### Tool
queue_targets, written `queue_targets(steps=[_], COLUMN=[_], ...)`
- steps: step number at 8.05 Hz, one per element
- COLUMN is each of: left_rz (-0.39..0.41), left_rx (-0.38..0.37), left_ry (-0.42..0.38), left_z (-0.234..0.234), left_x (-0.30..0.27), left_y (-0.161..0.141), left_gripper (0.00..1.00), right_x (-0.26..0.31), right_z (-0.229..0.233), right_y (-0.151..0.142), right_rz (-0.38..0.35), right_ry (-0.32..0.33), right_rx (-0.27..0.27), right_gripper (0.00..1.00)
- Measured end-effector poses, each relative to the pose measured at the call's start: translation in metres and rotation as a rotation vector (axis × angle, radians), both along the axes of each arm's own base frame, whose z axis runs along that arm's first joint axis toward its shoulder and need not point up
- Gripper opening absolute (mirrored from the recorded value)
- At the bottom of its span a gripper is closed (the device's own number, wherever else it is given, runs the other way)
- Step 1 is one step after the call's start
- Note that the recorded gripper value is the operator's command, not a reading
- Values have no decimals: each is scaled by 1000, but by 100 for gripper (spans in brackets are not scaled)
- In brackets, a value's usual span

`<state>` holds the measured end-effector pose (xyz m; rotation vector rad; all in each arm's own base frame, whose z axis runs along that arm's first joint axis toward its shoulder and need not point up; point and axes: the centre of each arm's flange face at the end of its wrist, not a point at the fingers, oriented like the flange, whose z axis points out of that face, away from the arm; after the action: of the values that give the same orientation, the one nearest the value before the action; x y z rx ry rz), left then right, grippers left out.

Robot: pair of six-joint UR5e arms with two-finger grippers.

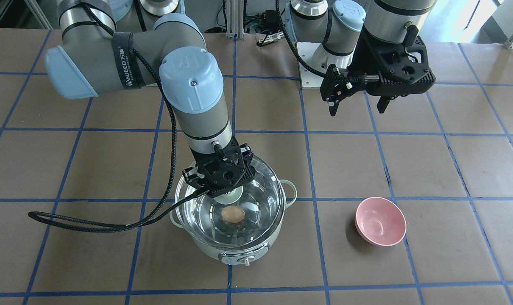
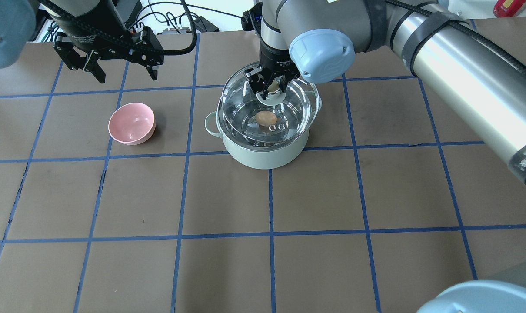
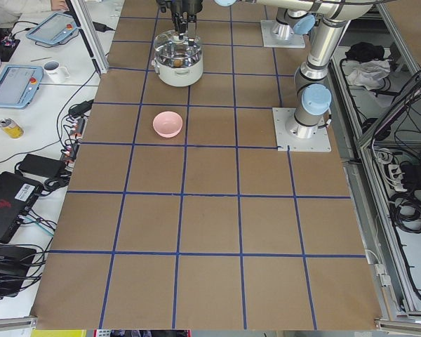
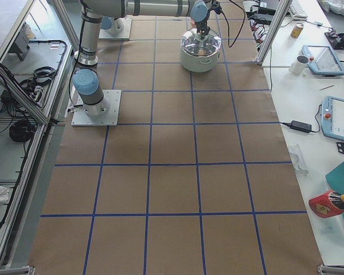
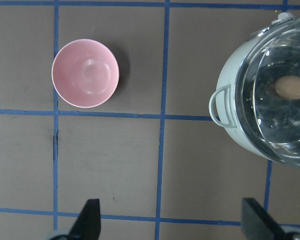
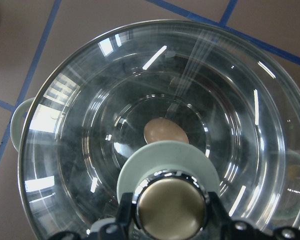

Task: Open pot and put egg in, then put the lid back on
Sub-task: 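Carry the glass lid over the pot with the right gripper, then lower the lid onto the pot rim with the right gripper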

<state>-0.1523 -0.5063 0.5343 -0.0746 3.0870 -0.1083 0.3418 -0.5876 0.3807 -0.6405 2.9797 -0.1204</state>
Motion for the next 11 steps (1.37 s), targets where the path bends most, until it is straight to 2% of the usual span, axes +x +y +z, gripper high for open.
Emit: queue_targets(steps=[3,11], left_rz=[-28,-18], left_rx=[19,12], left_ry=[53,49], left_z=[3,-9], left_x=[-7,2], left_y=[8,-4], left_gripper=[100,100], right_x=[13,16], right_z=[-12,-25], right_y=[2,-4], right_rz=[16,16], right_ry=[5,10], right_rx=[13,9], right_gripper=[0,0])
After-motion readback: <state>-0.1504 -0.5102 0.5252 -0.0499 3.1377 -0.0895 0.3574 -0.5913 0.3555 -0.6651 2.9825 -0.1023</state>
